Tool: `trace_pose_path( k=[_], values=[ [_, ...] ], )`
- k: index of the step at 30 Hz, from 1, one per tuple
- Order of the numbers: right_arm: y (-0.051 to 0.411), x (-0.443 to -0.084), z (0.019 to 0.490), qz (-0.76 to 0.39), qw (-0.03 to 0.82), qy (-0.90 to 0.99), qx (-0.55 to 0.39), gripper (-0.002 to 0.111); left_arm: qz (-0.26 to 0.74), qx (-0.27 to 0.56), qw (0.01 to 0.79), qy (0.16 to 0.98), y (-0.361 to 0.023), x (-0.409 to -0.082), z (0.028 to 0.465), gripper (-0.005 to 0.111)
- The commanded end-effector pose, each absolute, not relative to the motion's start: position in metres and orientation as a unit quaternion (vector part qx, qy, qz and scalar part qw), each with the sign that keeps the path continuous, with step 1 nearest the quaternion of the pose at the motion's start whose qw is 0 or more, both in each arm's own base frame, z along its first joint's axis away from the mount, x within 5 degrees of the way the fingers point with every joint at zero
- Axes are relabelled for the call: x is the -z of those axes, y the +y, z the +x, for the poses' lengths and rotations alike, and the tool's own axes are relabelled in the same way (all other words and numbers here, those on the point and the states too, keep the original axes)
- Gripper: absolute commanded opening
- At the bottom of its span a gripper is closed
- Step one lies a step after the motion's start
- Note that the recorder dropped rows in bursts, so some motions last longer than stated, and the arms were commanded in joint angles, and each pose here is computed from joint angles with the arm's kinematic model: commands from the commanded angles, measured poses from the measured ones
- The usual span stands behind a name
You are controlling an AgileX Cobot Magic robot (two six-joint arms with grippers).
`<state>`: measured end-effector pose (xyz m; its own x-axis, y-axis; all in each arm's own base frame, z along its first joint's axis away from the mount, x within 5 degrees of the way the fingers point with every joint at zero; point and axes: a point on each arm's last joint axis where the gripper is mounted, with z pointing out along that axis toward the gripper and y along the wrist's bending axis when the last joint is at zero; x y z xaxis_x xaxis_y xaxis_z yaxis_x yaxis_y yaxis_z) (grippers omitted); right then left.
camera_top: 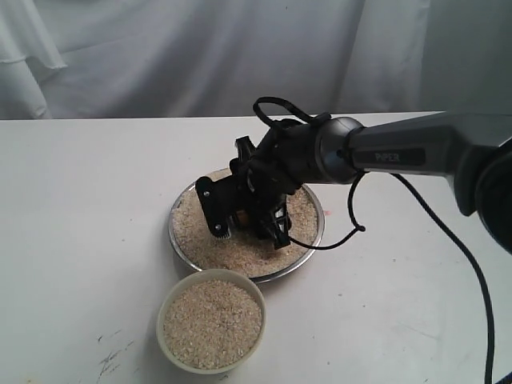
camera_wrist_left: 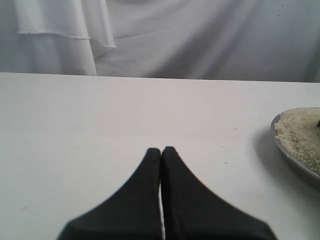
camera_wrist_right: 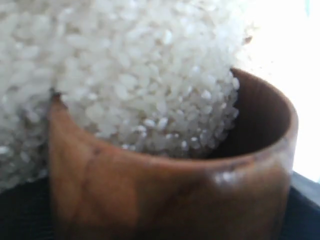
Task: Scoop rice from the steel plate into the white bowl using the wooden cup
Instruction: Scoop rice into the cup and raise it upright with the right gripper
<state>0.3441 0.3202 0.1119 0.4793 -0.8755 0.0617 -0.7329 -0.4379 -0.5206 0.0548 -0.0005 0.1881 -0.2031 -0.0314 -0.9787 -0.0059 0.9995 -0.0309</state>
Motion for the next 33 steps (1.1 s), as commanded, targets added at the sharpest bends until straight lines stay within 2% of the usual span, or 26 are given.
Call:
trace_pose_path(
  k=[1, 15, 33],
  values=[
    [0.31, -0.093, 0.344, -0.818, 0.191, 0.529, 0.115, 0.0, -0.013, 0.012, 0.634, 0.773, -0.001, -0.187, 0.055, 0.0],
    [0.305, -0.092, 0.347, -0.807, 0.206, 0.552, 0.031, 0.0, -0.013, 0.012, 0.634, 0.773, -0.001, -0.187, 0.055, 0.0],
    [0.284, -0.097, 0.367, -0.733, 0.248, 0.627, -0.088, 0.0, -0.013, 0.012, 0.634, 0.773, -0.001, -0.187, 0.055, 0.0]
  ],
)
